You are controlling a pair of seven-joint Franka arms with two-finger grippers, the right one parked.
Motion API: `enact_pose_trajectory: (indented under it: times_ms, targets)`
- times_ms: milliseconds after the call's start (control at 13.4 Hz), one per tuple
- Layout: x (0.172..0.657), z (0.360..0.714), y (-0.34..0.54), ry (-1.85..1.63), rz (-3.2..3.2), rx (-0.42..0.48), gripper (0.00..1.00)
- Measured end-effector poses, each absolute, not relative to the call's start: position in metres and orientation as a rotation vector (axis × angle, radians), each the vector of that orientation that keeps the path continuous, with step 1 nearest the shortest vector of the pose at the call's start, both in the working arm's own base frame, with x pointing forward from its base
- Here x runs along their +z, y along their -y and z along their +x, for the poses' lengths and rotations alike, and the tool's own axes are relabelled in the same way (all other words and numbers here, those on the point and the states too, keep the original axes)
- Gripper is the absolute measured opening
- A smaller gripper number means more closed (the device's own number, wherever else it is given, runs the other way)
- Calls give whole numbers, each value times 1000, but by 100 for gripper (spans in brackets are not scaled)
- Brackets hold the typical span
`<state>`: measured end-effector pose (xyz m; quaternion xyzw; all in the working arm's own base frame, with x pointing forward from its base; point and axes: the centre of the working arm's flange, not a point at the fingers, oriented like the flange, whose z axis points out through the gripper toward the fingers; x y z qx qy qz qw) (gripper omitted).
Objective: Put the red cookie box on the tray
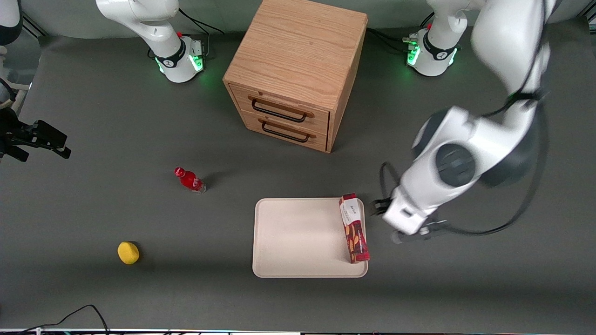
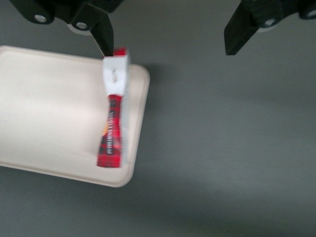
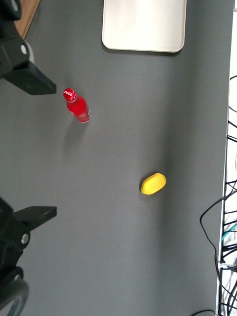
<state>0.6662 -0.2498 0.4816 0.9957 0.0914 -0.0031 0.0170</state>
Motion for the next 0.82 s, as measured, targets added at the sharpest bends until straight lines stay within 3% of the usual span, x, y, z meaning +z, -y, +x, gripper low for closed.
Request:
enact_pose_trajectory:
  times_ms: [224,373,597,821]
  targets:
    - [596,629,126,-157,3110,-84,100]
    - [641,593,50,-38,3117,-145,100]
    - [632,557,-1,63,3099,-229,100]
    - [623,541,-3,101,3088,-246,100]
